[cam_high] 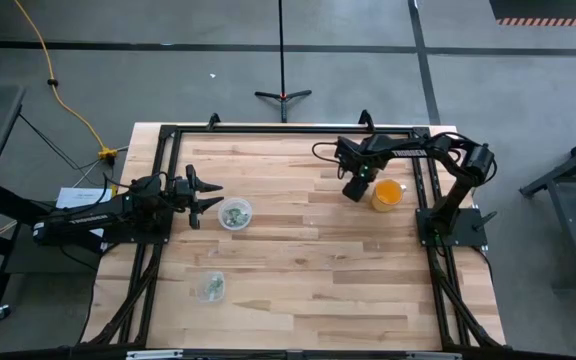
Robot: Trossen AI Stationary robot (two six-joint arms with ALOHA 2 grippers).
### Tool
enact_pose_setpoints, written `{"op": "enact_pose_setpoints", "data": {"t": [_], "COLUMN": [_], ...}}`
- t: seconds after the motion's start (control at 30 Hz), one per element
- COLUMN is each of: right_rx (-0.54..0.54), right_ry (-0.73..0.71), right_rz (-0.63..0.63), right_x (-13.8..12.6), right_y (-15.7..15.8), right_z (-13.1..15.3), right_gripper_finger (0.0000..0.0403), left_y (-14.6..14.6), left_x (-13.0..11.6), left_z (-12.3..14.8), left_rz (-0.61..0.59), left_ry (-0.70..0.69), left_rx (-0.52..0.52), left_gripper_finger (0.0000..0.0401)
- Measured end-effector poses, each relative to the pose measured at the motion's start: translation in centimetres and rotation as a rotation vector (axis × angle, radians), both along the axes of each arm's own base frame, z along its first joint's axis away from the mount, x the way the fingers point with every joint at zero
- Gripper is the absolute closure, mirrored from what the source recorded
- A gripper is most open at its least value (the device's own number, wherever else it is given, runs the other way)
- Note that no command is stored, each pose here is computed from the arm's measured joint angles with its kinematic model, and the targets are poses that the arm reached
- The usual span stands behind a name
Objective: Pick and place Stevia / Truvia into bins
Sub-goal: Put the stevia packet in the top transparent container
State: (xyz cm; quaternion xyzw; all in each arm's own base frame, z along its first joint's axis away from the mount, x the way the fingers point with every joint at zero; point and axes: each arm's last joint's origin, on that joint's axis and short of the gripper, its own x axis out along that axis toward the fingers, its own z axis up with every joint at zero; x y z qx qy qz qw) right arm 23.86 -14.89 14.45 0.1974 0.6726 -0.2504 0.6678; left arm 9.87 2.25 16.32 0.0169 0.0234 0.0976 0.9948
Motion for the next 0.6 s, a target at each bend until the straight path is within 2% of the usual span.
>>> {"op": "enact_pose_setpoints", "data": {"t": [0.13,0.27,0.37,0.47,0.6], "right_rx": [-0.019,-0.026,-0.043,-0.104,-0.147], "right_ry": [-0.059,-0.220,-0.353,-0.478,-0.773], "right_rz": [0.028,0.083,0.145,0.231,0.473], "right_x": [0.5,2.1,4.0,6.2,9.7], "right_y": [-0.3,-0.5,-0.2,0.6,3.2], "right_z": [0.0,0.4,1.4,2.6,4.4], "right_gripper_finger": [0.0350,0.0396,0.0390,0.0395,0.0397], "left_y": [0.0,0.0,0.0,0.0,0.0], "left_x": [0.0,0.0,0.0,0.0,0.0], "left_z": [0.0,0.0,0.0,0.0,0.0], "left_rz": [0.004,0.005,0.005,0.006,0.011], "left_ry": [0.000,0.001,0.001,0.001,0.001], "left_rx": [0.000,0.000,0.000,-0.003,-0.004], "left_gripper_finger": [0.0224,0.0224,0.0224,0.0224,0.0224]}}
